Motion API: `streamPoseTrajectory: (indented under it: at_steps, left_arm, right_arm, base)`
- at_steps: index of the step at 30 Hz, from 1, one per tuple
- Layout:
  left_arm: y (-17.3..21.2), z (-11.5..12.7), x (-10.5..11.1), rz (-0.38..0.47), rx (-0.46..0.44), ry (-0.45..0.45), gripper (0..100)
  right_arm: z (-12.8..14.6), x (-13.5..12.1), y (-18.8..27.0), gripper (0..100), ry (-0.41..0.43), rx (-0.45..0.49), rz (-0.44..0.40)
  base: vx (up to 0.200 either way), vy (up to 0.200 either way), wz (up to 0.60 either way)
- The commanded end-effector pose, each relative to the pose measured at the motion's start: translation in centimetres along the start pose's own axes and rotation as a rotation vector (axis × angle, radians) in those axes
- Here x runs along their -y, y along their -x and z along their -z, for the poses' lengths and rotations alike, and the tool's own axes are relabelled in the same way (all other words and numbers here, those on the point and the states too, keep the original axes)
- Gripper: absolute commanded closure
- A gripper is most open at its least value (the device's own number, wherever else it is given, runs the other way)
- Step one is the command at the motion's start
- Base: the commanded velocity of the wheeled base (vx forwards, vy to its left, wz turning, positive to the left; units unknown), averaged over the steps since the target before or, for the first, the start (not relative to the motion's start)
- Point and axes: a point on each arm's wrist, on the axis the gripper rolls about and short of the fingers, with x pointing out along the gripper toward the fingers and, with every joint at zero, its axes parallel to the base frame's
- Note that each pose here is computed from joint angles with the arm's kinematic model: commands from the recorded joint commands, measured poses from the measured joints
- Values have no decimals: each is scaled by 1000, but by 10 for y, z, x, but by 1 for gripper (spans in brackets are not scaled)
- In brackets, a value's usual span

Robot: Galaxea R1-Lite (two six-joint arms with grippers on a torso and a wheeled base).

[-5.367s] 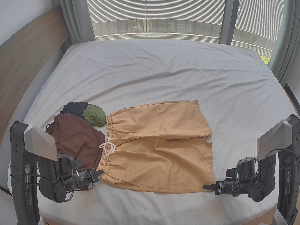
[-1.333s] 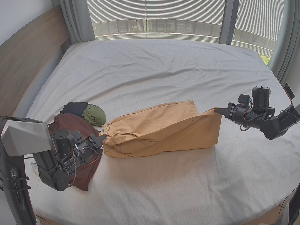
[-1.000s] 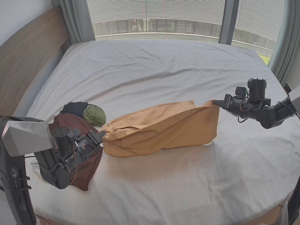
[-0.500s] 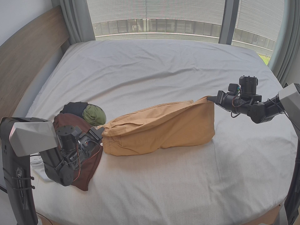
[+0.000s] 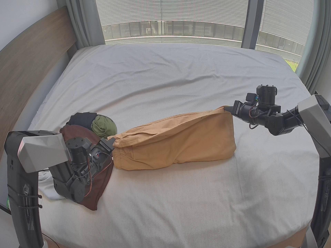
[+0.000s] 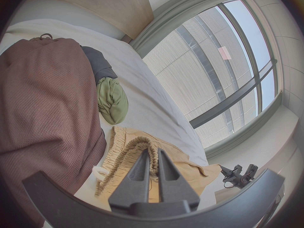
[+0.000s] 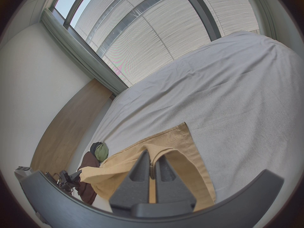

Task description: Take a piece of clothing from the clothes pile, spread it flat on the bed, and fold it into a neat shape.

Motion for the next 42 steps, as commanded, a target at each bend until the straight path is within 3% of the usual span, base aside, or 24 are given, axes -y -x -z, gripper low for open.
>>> streamPoseTrajectory:
  at_steps: [1, 33, 34, 35, 36, 42]
  left_arm:
    - [-6, 2, -2, 5, 3, -1, 100]
    - [-24, 5, -12, 15, 24, 1, 100]
    - [-24, 3, -12, 17, 27, 1, 0]
    - [-24, 2, -13, 15, 30, 1, 0]
    - [-24, 2, -13, 14, 33, 1, 0]
    - [-30, -15, -17, -4, 120, 2, 0]
  right_arm:
    - [9, 8, -20, 100, 2, 2, 15]
    - [10, 14, -43, 100, 42, 96, -31]
    - [11, 15, -45, 100, 42, 100, -33]
    - [10, 15, -45, 100, 44, 103, -36]
    - [9, 14, -45, 0, 47, 112, -38]
    - [-2, 10, -55, 0, 5, 264, -79]
  base:
    - [0, 0, 0]
    - [0, 0, 0]
    - [0, 0, 0]
    - [0, 0, 0]
    - [0, 0, 0]
    - [0, 0, 0]
